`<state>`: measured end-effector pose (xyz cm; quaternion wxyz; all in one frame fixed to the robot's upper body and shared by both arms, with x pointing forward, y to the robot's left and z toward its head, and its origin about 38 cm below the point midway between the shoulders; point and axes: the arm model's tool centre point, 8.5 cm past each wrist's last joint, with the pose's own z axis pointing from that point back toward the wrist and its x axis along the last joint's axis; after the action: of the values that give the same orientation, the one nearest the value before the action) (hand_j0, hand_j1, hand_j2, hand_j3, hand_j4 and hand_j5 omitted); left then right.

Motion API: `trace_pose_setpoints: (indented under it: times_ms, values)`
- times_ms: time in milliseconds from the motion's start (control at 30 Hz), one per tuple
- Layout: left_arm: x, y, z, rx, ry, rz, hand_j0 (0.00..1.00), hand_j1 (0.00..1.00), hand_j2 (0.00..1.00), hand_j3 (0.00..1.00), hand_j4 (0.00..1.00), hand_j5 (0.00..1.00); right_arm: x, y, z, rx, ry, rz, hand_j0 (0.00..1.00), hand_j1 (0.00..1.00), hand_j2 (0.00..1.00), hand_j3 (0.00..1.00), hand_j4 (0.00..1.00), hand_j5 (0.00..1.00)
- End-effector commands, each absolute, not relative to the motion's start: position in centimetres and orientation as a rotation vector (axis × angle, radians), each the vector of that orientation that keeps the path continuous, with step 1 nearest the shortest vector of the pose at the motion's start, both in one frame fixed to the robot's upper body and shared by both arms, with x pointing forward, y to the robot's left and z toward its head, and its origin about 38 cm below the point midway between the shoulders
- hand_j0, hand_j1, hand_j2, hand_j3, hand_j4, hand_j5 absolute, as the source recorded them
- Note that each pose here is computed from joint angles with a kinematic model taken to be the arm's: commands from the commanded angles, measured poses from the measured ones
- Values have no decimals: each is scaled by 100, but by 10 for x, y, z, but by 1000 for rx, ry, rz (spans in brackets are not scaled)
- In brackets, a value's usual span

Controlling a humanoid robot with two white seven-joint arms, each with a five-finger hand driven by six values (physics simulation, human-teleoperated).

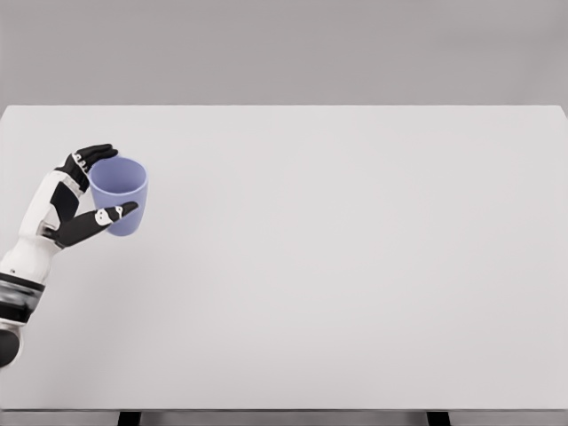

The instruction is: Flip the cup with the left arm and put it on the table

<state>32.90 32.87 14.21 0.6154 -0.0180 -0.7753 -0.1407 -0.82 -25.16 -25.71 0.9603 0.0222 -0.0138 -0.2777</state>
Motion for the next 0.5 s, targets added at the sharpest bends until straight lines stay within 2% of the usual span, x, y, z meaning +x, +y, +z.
trace_pose_setpoints:
  times_ms: [0, 467]
  values:
    - [329, 329, 142, -40, -1787, -329, 85, 85, 85, 85, 85, 85, -8, -252, -257, 45, -28, -563, 100, 100, 100, 100, 100, 100]
    - [329, 329, 144, -39, -1791, -332, 89, 89, 89, 89, 89, 89, -8, -252, -257, 45, -28, -563, 100, 100, 100, 100, 100, 100]
